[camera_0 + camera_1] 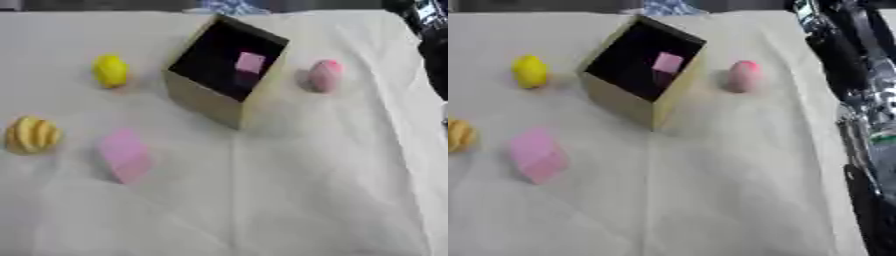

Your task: Pick up objects on the table and place them in the box.

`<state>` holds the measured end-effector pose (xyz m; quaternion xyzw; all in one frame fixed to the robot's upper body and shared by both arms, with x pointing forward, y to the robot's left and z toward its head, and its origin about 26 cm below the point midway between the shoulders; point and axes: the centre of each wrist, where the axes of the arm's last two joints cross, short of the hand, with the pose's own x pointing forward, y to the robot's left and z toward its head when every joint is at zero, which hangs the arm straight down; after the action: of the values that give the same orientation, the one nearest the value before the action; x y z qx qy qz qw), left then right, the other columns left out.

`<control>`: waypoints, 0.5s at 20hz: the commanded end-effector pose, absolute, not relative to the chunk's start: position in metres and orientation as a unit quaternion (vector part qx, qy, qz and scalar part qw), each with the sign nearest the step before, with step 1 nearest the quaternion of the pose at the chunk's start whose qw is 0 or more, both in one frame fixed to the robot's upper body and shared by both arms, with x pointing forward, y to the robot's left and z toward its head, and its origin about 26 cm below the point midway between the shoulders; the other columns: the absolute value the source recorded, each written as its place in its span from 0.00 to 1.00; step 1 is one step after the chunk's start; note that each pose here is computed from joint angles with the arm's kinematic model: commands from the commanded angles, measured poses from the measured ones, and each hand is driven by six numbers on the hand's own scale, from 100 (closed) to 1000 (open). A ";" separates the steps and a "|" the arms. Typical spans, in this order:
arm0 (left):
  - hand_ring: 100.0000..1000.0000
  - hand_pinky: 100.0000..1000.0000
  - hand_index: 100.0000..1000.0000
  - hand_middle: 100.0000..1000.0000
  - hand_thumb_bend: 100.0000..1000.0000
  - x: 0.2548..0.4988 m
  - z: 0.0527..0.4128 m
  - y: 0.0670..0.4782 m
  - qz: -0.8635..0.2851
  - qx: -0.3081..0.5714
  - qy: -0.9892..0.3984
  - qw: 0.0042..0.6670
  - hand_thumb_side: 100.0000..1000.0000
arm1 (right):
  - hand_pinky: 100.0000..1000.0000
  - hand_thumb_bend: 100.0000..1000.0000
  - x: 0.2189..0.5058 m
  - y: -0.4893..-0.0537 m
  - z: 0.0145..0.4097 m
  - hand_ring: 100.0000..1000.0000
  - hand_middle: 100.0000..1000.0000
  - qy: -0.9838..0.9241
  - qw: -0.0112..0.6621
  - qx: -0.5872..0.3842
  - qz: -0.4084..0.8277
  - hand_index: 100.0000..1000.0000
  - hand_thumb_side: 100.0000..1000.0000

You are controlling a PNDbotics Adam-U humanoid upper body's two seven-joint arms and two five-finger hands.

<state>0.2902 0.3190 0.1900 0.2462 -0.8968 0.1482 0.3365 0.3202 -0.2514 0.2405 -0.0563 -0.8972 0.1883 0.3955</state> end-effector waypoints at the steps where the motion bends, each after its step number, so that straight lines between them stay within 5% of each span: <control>1: 0.67 0.71 0.78 0.62 0.35 0.288 0.198 0.322 0.139 0.250 -0.902 0.324 0.60 | 0.90 0.00 0.319 -0.253 0.250 0.98 0.66 -0.900 0.380 -0.068 0.202 0.67 0.65; 5: 0.67 0.71 0.78 0.62 0.35 0.288 0.196 0.323 0.140 0.252 -0.900 0.326 0.60 | 0.90 0.00 0.322 -0.252 0.255 0.98 0.67 -0.898 0.376 -0.077 0.217 0.68 0.64; 10: 0.67 0.71 0.78 0.62 0.35 0.288 0.195 0.325 0.133 0.257 -0.899 0.329 0.60 | 0.89 0.00 0.345 -0.253 0.283 0.97 0.69 -0.861 0.351 -0.163 0.329 0.71 0.52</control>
<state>0.2895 0.3206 0.1876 0.2491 -0.8947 0.1464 0.3406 0.3426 -0.2453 0.2757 -0.1272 -0.8760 0.2981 0.3571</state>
